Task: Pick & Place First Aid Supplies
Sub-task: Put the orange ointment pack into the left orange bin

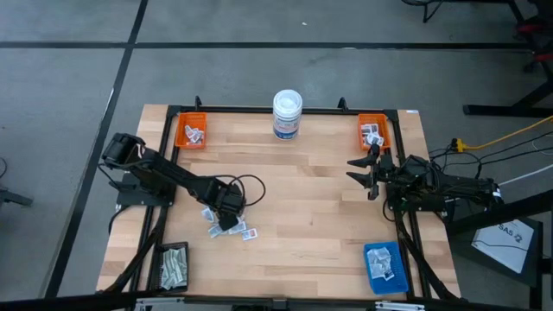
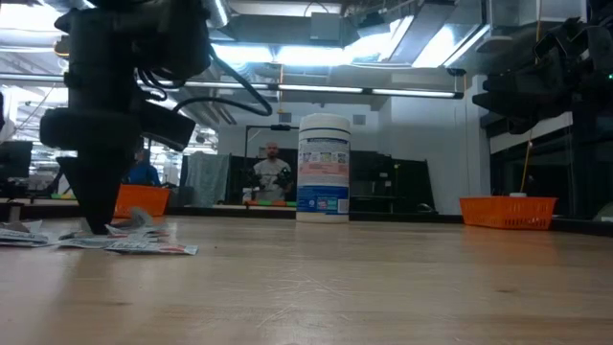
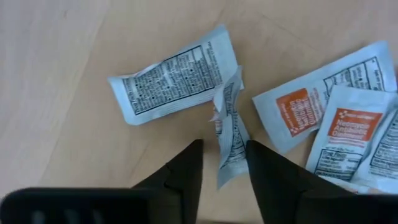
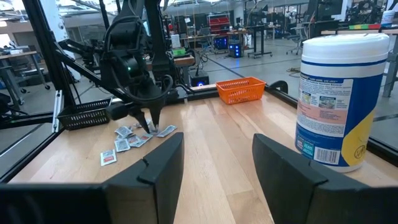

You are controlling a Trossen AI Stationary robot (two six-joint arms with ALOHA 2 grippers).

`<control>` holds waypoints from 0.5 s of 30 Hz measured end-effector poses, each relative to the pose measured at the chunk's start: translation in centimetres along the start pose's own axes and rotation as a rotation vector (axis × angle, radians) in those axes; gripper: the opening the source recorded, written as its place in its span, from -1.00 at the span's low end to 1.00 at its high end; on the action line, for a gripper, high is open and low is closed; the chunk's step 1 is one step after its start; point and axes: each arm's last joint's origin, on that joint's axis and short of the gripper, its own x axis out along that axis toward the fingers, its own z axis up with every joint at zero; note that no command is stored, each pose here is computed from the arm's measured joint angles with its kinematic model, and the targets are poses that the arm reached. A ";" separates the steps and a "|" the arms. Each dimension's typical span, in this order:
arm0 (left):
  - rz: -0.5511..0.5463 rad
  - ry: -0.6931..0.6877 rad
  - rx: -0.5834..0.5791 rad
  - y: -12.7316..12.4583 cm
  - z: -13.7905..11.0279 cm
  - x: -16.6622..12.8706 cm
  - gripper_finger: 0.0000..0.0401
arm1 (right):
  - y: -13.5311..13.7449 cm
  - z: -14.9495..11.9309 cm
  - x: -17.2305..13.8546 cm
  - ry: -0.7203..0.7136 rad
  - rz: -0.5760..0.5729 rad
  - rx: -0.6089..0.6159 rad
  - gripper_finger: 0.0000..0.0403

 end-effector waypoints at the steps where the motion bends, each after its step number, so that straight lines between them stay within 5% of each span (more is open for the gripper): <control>1: -0.003 -0.003 0.011 0.0 0.0 -0.1 -0.45 | 0.0 0.0 0.0 0.000 -0.001 0.000 -0.05; 8: 0.045 -0.035 0.047 0.5 -0.2 -0.6 -0.94 | 0.0 0.0 0.0 0.000 -0.001 0.000 -0.05; 15: 0.085 -0.015 0.063 0.8 -0.4 -0.6 -0.99 | 0.0 0.0 0.0 0.000 0.000 0.000 -0.05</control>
